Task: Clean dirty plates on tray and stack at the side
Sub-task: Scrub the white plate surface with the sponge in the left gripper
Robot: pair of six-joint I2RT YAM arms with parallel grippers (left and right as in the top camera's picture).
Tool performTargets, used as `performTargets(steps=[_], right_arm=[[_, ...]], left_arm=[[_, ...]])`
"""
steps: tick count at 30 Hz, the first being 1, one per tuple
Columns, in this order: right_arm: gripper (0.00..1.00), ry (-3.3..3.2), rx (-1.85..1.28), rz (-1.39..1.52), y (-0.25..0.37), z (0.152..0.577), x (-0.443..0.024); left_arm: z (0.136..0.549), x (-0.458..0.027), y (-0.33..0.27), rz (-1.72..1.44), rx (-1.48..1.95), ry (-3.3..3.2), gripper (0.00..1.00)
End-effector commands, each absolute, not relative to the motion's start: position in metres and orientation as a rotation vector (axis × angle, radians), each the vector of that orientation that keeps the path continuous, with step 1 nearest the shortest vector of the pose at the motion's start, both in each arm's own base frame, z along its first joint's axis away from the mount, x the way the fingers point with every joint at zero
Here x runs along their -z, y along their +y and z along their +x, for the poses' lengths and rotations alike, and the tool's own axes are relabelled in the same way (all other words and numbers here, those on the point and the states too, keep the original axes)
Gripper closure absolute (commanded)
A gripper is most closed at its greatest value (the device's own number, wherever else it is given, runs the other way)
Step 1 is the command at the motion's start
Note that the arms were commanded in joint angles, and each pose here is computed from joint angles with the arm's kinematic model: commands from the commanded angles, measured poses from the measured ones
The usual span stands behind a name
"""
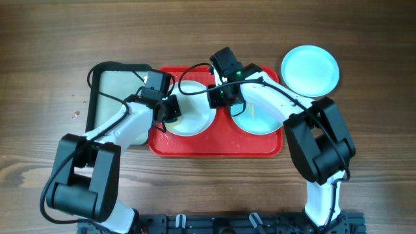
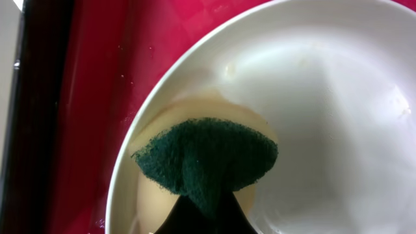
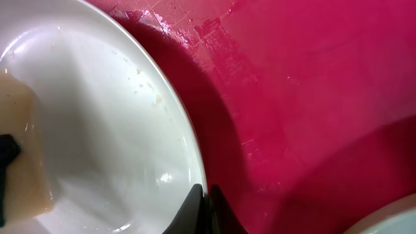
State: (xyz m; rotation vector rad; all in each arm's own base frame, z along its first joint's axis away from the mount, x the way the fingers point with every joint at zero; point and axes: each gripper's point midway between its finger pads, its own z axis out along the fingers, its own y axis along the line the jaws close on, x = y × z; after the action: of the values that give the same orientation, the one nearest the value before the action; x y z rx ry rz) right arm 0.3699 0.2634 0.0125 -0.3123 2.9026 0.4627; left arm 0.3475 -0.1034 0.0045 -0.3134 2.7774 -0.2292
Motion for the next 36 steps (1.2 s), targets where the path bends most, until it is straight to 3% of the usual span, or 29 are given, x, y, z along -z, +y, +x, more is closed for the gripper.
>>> performTargets(steps=[1, 11, 22, 29, 31, 32, 34, 36], right_arm=[[0.96, 2.909, -0.430, -0.298, 0.260, 0.369, -0.011], [0.96, 2.909, -0.430, -0.298, 0.260, 0.369, -0.011], [0.96, 2.906, -0.431, -0.298, 0.260, 0.370, -0.011], [0.94, 2.906, -0.433, -0.295, 0.260, 0.370, -0.011], [0.94, 2.906, -0.433, -0.295, 0.260, 0.370, -0.011], [0.89, 2.906, -0.432, -0.296, 0.260, 0.370, -0.011], [0.96, 2.906, -0.432, -0.298, 0.260, 0.370, -0.011], [0.96, 2.902, -0.434, -0.298, 0.260, 0.371, -0.011]], left_arm=[[0.324, 0.027, -0.115, -0.334, 0.321, 2.908, 0.96], [0.318, 0.025, -0.134, -0.313, 0.485, 2.935, 0.96], [0.336, -0.010, -0.164, -0.181, 0.739, 2.804, 0.96], [0.355, -0.085, -0.121, -0.231, 0.436, 2.576, 0.96], [0.351, -0.076, -0.105, -0.269, 0.316, 2.604, 0.96], [0.348, -0.071, -0.101, -0.278, 0.283, 2.625, 0.96], [0.341, -0.050, -0.098, -0.287, 0.245, 2.691, 0.96], [0.341, -0.032, -0.097, -0.294, 0.219, 2.732, 0.96]])
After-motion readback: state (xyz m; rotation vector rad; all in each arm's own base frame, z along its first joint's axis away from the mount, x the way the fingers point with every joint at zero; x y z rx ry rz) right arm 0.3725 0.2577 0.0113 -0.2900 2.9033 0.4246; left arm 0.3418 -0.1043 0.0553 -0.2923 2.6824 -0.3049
